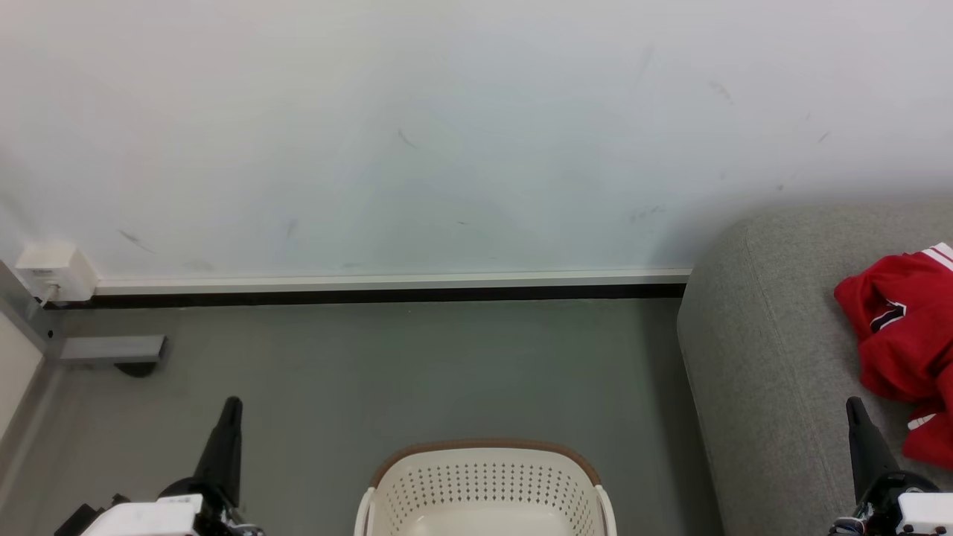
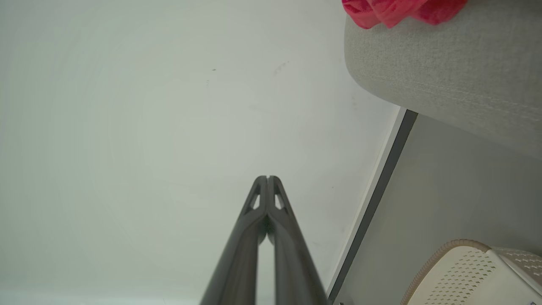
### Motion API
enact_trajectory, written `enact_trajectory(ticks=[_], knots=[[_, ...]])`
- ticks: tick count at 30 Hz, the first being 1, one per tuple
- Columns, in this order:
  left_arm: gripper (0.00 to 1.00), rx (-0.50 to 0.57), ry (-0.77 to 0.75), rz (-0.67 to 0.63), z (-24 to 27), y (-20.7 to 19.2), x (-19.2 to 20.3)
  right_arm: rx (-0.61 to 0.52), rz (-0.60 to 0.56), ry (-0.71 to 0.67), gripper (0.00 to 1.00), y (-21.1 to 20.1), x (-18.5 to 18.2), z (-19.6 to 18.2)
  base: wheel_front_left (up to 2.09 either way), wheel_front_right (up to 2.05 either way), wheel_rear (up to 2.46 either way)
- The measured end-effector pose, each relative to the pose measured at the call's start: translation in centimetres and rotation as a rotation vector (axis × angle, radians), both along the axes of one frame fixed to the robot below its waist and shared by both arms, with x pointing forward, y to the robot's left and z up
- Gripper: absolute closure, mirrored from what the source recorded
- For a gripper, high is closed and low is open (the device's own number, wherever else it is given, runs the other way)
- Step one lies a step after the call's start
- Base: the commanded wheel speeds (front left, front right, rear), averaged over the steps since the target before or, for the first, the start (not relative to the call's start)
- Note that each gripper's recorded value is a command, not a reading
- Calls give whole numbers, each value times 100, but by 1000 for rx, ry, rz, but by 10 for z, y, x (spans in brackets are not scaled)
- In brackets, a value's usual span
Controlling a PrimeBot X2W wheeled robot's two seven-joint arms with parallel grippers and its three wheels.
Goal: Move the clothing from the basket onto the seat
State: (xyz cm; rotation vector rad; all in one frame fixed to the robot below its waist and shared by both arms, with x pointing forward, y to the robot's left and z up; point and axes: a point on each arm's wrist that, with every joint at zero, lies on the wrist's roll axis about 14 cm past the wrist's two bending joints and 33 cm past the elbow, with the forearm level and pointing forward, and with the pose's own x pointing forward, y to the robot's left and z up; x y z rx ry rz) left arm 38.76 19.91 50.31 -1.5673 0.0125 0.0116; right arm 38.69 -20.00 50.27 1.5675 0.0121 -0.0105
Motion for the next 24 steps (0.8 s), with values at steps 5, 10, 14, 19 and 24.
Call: enact_trajectory(ticks=[5,10,14,19,24], knots=[[100,-4,-1,0,0,0,0,6,-1,-1,100,0,0,0,0,0,0],[100,-4,-2,0,0,0,0,6,-1,-1,100,0,0,0,0,0,0],[100,-4,-2,0,0,0,0,6,-1,-1,100,0,0,0,0,0,0],[100,-4,-2,0,0,0,0,6,-1,-1,100,0,0,0,0,0,0],[100,-4,-2,0,0,0,0,6,-1,-1,100,0,0,0,0,0,0]])
